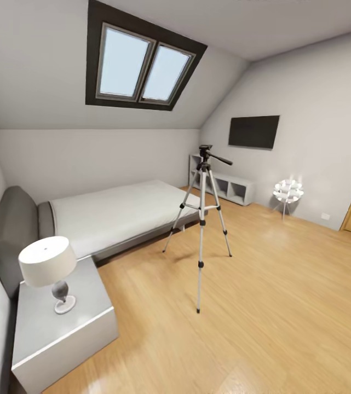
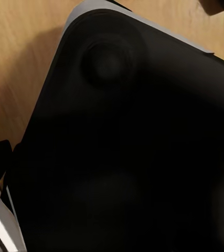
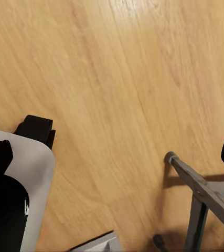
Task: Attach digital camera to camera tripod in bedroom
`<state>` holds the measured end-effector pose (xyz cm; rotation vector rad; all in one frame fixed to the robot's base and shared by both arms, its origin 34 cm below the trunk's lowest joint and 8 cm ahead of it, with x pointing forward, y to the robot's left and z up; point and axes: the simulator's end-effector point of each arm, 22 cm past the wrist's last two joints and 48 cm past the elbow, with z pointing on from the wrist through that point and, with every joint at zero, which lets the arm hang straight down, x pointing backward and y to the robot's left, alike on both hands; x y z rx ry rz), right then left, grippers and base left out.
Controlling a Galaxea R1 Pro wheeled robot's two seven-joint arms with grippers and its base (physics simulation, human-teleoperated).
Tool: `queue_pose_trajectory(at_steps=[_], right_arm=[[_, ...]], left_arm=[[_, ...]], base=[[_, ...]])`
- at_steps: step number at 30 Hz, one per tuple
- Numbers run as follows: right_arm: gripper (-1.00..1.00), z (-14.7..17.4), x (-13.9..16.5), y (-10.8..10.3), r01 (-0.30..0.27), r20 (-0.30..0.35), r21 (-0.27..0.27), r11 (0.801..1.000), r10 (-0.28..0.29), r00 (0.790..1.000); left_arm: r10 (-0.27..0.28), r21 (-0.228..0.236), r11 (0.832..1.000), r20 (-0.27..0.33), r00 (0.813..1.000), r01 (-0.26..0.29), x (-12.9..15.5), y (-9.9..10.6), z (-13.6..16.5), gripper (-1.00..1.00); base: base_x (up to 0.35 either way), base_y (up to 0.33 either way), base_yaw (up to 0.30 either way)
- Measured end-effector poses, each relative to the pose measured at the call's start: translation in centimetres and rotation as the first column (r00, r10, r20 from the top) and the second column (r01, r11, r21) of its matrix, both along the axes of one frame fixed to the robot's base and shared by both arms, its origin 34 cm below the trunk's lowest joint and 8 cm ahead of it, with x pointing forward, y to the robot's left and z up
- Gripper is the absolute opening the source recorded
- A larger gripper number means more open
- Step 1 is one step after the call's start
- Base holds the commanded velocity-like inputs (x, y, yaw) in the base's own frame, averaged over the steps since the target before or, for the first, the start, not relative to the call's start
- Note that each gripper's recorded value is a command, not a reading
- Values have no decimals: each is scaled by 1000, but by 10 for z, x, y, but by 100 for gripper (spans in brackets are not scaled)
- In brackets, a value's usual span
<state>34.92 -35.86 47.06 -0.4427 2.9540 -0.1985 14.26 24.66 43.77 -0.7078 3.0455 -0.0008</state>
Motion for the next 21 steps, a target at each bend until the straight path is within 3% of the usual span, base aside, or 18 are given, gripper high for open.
queue_pose_trajectory(at_steps=[21], right_arm=[[100,0,0,0,0,1,0,1000,0,1000]], left_arm=[[0,1,1000,0,1000,0,0,0,0,100]], base=[[0,0,-219]])
